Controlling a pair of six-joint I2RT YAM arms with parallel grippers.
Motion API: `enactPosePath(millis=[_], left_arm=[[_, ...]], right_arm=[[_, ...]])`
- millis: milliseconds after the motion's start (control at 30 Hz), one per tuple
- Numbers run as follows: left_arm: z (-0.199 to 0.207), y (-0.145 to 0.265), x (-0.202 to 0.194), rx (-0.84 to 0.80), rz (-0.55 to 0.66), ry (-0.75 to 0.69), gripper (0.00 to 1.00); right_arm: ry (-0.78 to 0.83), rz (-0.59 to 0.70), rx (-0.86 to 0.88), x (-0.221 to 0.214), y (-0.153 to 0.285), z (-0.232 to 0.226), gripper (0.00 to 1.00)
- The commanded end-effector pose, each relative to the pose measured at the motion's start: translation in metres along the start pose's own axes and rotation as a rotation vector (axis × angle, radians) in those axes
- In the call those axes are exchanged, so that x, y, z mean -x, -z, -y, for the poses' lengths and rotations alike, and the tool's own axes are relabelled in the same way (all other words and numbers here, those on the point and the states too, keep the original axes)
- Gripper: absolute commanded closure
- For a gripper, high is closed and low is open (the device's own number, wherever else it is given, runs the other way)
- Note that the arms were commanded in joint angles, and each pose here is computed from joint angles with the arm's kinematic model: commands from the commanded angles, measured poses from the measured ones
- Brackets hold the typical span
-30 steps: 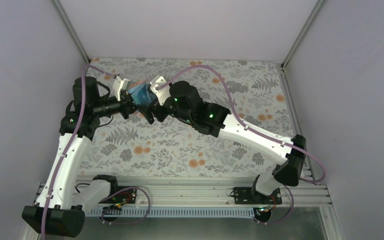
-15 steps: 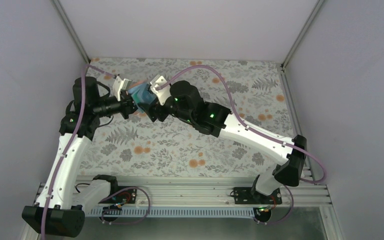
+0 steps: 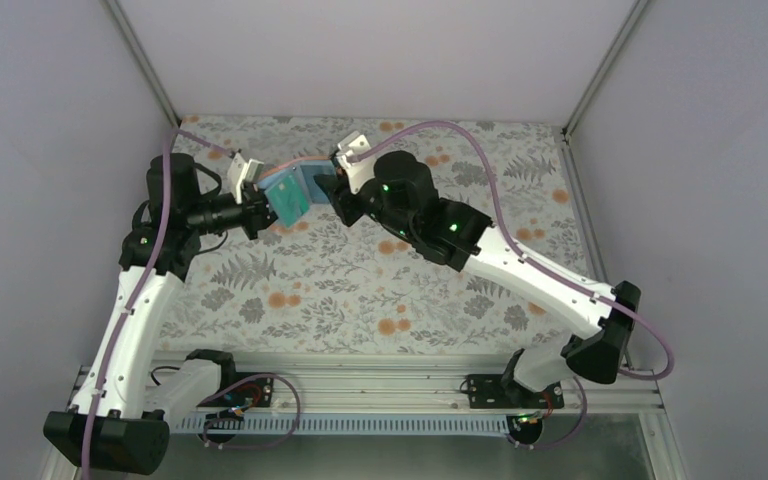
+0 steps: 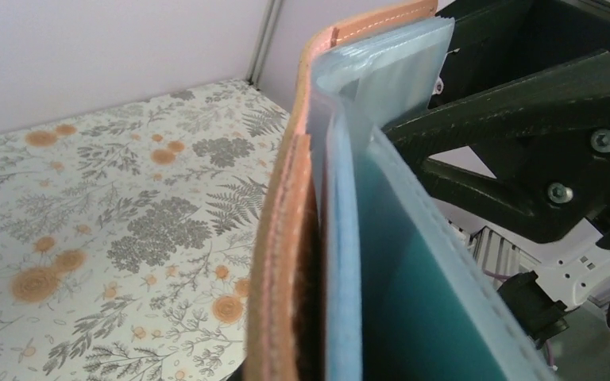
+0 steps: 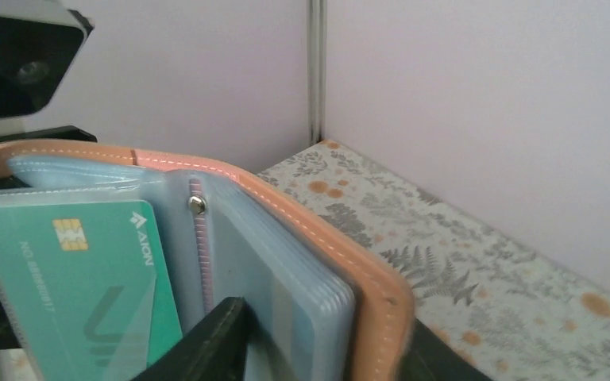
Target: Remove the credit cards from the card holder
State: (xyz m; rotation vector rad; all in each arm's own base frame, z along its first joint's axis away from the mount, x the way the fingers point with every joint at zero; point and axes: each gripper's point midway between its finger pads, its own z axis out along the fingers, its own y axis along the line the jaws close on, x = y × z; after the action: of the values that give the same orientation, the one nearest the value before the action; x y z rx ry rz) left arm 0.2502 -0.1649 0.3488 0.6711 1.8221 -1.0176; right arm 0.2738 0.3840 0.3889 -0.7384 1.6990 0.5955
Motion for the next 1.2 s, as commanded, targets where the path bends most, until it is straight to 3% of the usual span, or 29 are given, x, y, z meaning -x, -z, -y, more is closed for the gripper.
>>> enactPosePath(millis=[0,67,200,267,500,600,667,767,833,967,1167], left_arm=[[0.015,0.004,0.005,-0.051,0.024,-0.066,0.98],[0.019,0.006,0.007,-0.073,0.031,-0.066,0.98],[0.029,0.008,0.011,-0.134,0.042,-0.073,0.98],[0.036,0.009,0.010,-0.165,0.043,-0.087,0.98],[0.065,0.019,-0.008,-0.308,0.014,-0.197,0.98],[0.072,0.022,-0.007,-0.352,0.021,-0.205,0.98],[0.072,0.021,-0.009,-0.355,0.018,-0.204,0.96],[0.062,0.018,-0.012,-0.306,0.011,-0.199,0.59],[0.052,0.015,-0.016,-0.247,0.005,-0.191,0.46],[0.033,0.010,-0.027,-0.155,-0.006,-0.152,0.42],[0.032,0.010,-0.030,-0.160,0.001,-0.135,0.32]], right_arm=[[-0.005,0.018,0.059,0.005,0.010,0.006,0.63],[-0.001,-0.001,0.145,0.001,0.012,-0.001,0.64],[0.011,-0.051,0.335,-0.013,0.017,-0.021,0.51],[0.007,-0.062,0.396,-0.020,0.020,-0.025,0.50],[0.060,0.009,0.575,-0.016,0.053,-0.046,0.75],[0.075,0.019,0.593,-0.014,0.062,-0.048,0.95],[0.083,0.036,0.602,-0.009,0.067,-0.048,0.96],[0.052,0.043,0.526,-0.002,0.068,-0.030,0.96],[0.016,0.025,0.421,-0.002,0.062,-0.007,0.96],[-0.020,-0.081,0.221,-0.018,0.043,0.028,0.96],[0.012,-0.080,0.355,-0.021,0.050,0.006,0.96]])
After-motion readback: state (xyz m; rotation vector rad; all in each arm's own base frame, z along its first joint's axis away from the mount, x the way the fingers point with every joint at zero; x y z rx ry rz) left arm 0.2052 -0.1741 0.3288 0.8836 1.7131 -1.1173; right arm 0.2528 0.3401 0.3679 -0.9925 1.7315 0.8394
